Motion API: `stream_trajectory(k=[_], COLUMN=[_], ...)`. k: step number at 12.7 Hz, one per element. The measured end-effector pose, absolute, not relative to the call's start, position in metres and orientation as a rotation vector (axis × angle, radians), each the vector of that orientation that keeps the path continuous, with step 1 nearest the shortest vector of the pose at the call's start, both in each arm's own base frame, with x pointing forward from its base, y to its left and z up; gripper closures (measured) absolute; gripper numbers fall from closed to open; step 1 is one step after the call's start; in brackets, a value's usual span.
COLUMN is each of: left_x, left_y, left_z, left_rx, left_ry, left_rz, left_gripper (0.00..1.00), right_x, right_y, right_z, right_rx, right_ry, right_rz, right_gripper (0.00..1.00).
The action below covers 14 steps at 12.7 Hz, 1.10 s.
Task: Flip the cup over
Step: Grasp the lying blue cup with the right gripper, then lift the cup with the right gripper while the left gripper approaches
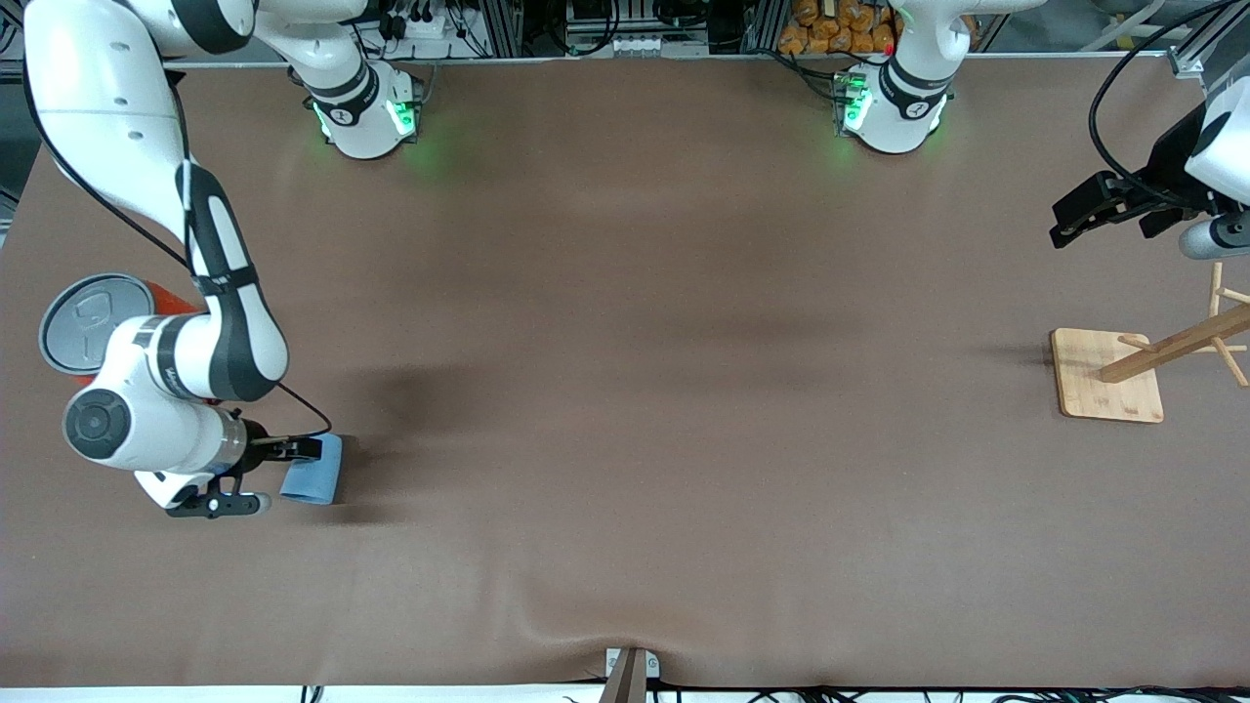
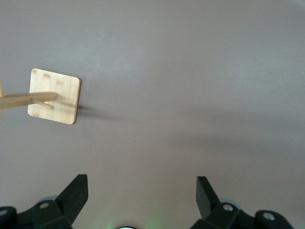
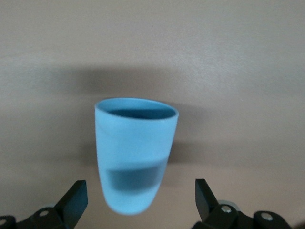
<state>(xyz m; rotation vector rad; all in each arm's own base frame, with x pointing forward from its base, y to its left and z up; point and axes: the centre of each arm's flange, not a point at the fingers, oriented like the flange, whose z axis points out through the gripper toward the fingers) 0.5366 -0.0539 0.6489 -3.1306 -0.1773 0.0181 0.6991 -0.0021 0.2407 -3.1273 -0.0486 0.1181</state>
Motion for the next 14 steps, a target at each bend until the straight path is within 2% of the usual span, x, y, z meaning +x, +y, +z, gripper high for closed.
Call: stream_trajectory(k=[6, 14], left_x=[0.545, 0.558], left_y=[-0.061, -0.093], left_z=[0.643, 0.620], left_rx=[-3.137, -3.166], left_ry=[-0.158, -0.075], left_rz=[-0.016, 0.012], left_gripper=[0.00, 0.00], right_x=[0.703, 0.705], right_y=[0.002, 0.005], right_z=[0.227, 0.213], right_rx=[-3.131, -3.134], right_ry=[-0.057, -0.062], right_rz=[0.051, -0.118], right_gripper=[0.00, 0.00])
